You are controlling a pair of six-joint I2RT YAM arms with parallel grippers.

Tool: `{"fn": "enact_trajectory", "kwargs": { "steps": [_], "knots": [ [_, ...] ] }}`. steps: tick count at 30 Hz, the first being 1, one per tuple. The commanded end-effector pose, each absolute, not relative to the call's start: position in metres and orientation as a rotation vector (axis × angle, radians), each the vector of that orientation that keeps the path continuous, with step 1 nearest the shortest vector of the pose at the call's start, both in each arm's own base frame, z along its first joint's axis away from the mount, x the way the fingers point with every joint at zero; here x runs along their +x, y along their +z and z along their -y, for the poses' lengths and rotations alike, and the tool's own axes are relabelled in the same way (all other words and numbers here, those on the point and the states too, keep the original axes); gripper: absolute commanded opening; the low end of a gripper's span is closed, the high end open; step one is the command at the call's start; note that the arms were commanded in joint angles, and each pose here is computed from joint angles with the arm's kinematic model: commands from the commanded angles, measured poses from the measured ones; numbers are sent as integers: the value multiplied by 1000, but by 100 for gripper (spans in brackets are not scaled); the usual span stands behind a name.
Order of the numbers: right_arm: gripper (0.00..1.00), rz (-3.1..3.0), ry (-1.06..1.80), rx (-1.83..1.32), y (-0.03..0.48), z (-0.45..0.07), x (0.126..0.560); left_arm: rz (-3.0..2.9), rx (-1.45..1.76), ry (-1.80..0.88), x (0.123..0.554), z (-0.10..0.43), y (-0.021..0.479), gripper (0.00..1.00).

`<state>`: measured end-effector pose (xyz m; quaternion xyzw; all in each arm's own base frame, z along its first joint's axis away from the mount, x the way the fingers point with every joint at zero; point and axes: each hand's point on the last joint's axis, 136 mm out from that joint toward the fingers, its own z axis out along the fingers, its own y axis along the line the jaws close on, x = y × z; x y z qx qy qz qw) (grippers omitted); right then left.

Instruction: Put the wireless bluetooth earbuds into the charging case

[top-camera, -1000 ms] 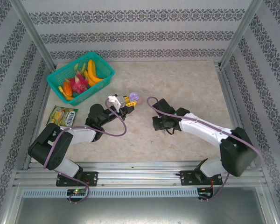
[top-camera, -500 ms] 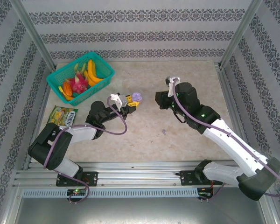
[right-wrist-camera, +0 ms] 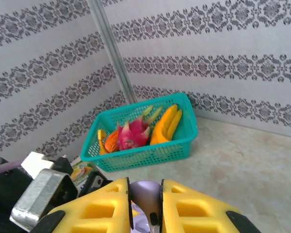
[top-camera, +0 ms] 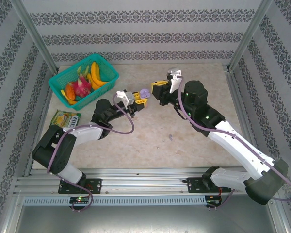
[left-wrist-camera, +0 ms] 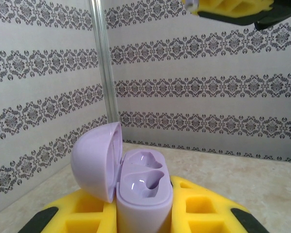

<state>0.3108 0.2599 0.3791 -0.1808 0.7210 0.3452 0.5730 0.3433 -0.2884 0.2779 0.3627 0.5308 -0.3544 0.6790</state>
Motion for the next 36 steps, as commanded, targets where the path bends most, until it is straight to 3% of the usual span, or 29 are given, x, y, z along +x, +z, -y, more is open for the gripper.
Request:
{"fn": "enact_trajectory", "kwargs": {
  "steps": [1,20,36],
  "knots": [
    [17,-1612,852,-475,388,-271,311,-1111,820,-827,339,296,300,0],
    [16,-1692,951,-511,352,-295,319,-1095,825,-831,341,300,312,0],
    [15,-1723,913,-480,337,-284,327,-1099,828,-830,340,299,312,0]
  ]
}}
